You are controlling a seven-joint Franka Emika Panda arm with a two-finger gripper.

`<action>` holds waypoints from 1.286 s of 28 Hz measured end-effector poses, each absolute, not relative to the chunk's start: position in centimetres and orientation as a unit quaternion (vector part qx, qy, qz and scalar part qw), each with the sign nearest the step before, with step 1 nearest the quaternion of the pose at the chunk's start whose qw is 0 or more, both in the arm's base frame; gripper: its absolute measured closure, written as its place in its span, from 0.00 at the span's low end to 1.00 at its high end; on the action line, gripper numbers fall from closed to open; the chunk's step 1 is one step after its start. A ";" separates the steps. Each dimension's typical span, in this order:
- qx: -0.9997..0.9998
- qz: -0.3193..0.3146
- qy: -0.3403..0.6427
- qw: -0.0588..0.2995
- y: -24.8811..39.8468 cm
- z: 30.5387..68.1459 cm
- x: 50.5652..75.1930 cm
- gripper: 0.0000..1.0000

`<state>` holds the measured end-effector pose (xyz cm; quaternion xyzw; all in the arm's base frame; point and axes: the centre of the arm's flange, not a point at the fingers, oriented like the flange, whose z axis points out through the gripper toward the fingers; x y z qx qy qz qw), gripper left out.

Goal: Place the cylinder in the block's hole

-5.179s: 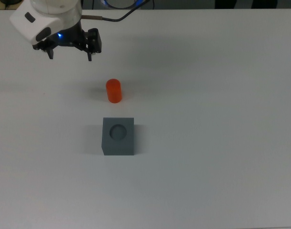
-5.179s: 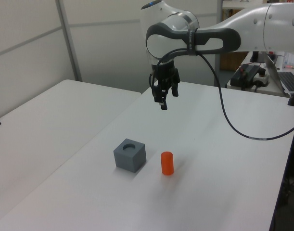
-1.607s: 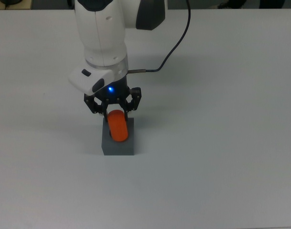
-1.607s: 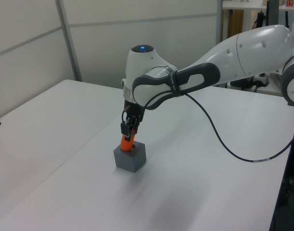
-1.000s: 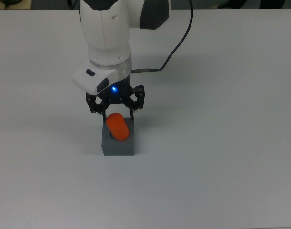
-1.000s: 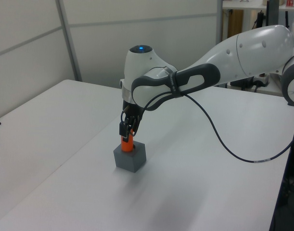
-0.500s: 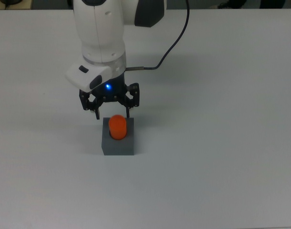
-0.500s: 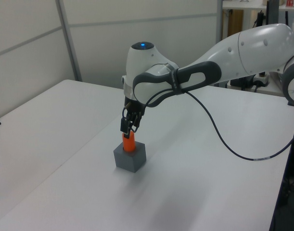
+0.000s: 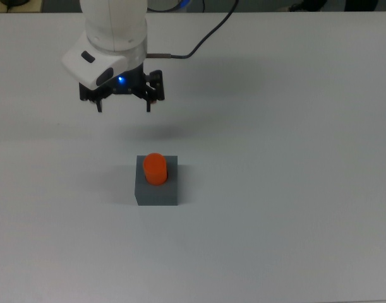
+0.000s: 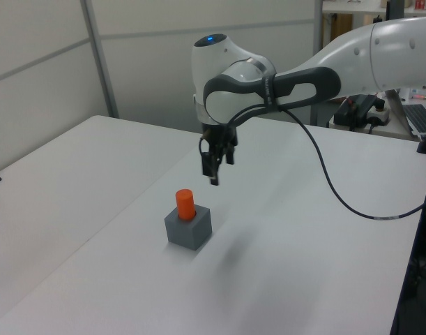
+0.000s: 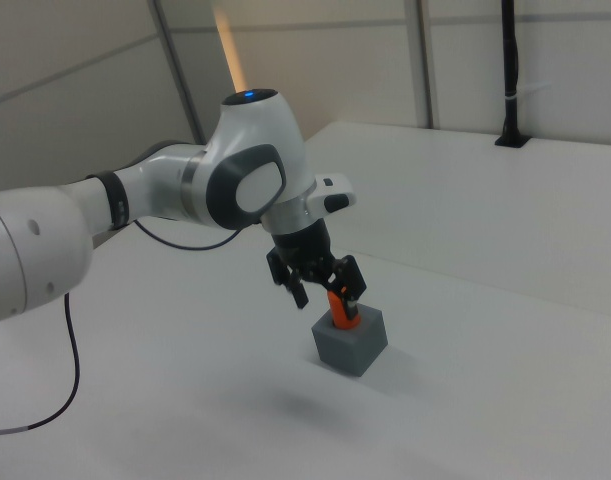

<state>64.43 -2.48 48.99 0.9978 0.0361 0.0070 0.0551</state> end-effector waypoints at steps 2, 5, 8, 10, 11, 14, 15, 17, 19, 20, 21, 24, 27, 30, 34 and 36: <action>0.997 -0.014 0.038 0.068 -2.8 48.9 63.9 0.00; 0.996 -0.022 0.036 0.074 -3.3 48.7 63.7 0.00; 0.996 -0.023 0.031 0.075 -3.8 48.7 63.7 0.00; 0.996 -0.023 0.030 0.075 -4.0 48.7 63.7 0.00; 0.996 -0.023 0.030 0.075 -4.0 48.7 63.7 0.00; 0.997 -0.024 0.030 0.071 -3.9 48.5 63.7 0.00; 0.997 -0.025 0.029 0.068 -3.9 48.4 63.7 0.00; 0.998 -0.025 0.026 0.055 -3.6 48.3 63.7 0.00; 0.999 -0.024 0.023 0.042 -3.4 48.2 63.8 0.00; 0.999 -0.024 0.023 0.037 -3.2 48.2 63.8 0.00; 0.999 -0.024 0.023 0.034 -3.1 48.2 63.8 0.00; 0.999 -0.026 0.025 0.030 -2.7 48.2 63.7 0.00; 0.999 -0.032 0.028 0.029 -2.3 48.1 63.6 0.00; 0.998 -0.038 0.029 0.028 -2.1 48.0 63.5 0.00; 0.998 -0.042 0.029 0.028 -2.1 48.0 63.4 0.00; 0.998 -0.042 0.029 0.028 -2.1 48.0 63.4 0.00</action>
